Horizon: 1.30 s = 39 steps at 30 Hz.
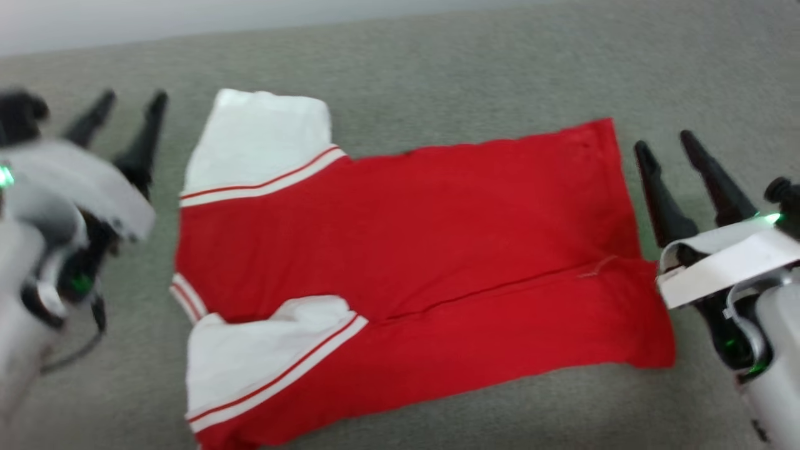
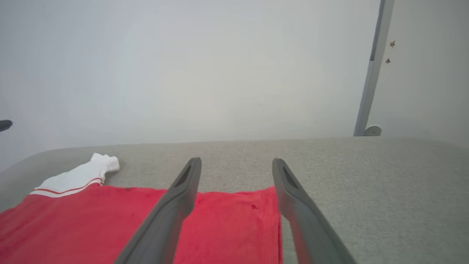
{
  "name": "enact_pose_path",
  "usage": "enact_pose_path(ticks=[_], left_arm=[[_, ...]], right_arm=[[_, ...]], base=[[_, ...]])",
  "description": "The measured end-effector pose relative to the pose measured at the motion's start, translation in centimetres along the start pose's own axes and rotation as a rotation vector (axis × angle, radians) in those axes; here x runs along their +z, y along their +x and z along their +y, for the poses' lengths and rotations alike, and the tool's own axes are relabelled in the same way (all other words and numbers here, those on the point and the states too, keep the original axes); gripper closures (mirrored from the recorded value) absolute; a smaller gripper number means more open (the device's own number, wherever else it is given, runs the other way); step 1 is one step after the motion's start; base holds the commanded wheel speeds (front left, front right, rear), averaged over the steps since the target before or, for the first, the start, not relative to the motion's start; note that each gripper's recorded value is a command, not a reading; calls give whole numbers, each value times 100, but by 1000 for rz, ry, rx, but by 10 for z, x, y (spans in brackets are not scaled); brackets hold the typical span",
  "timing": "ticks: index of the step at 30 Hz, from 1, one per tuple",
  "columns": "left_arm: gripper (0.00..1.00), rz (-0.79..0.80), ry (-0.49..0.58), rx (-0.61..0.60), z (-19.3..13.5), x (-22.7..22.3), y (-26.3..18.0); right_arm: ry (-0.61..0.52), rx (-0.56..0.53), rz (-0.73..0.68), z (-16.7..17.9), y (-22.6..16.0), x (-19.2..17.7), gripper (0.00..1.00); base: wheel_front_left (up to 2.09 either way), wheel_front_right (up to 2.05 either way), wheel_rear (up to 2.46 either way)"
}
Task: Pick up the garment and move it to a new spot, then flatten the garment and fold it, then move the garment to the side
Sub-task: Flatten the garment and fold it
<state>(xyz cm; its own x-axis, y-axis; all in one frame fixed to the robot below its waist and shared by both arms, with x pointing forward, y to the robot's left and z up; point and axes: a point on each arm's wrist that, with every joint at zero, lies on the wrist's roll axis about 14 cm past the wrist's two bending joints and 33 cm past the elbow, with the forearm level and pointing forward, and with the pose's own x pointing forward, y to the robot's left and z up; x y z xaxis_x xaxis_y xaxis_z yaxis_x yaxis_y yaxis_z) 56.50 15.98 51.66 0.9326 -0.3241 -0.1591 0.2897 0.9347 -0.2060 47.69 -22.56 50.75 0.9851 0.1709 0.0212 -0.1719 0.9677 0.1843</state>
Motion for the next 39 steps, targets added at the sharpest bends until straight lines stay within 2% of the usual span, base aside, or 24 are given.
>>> enact_pose_path(ticks=[4, 9, 17, 22, 25, 26, 27, 28, 29, 30, 36, 39], left_arm=[[0, 113, 32, -27, -5, -8, 41], [0, 351, 48, -33, -7, -40, 75], [0, 744, 17, -11, -9, -100, 91], [1, 818, 4, 24, -2, -108, 102], [11, 846, 5, 21, 0, -111, 105], [25, 853, 5, 23, 1, -113, 104], [44, 859, 10, 11, 1, -113, 103], [57, 866, 7, 10, 1, -114, 101], [85, 870, 4, -1, -1, -115, 100], [100, 877, 1, -14, -2, -116, 99], [100, 836, -57, -37, -6, -118, 99], [100, 816, -69, -53, -8, -117, 99]], right_arm=[[9, -62, -4, -9, -17, -7, 0], [11, -121, 7, -21, -35, -12, 0], [0, -181, 41, -36, -54, -18, 0], [10, -213, 59, -45, -60, -23, 0], [10, -214, 71, -47, -60, -26, 0], [11, -213, 73, -47, -59, -27, 0], [11, -208, 71, -47, -57, -27, 0], [10, -201, 68, -45, -55, -26, 0], [10, -192, 67, -44, -53, -25, 0], [6, -181, 68, -42, -50, -25, 0], [-43, -91, 100, -30, -32, -26, 0], [-63, -73, 164, -35, -19, -28, 0]], base=[[0, 0, 0], [0, 0, 0], [0, 0, 0], [0, 0, 0], [0, 0, 0], [0, 0, 0], [0, 0, 0], [0, 0, 0], [0, 0, 0], [0, 0, 0], [0, 0, 0], [0, 0, 0]])
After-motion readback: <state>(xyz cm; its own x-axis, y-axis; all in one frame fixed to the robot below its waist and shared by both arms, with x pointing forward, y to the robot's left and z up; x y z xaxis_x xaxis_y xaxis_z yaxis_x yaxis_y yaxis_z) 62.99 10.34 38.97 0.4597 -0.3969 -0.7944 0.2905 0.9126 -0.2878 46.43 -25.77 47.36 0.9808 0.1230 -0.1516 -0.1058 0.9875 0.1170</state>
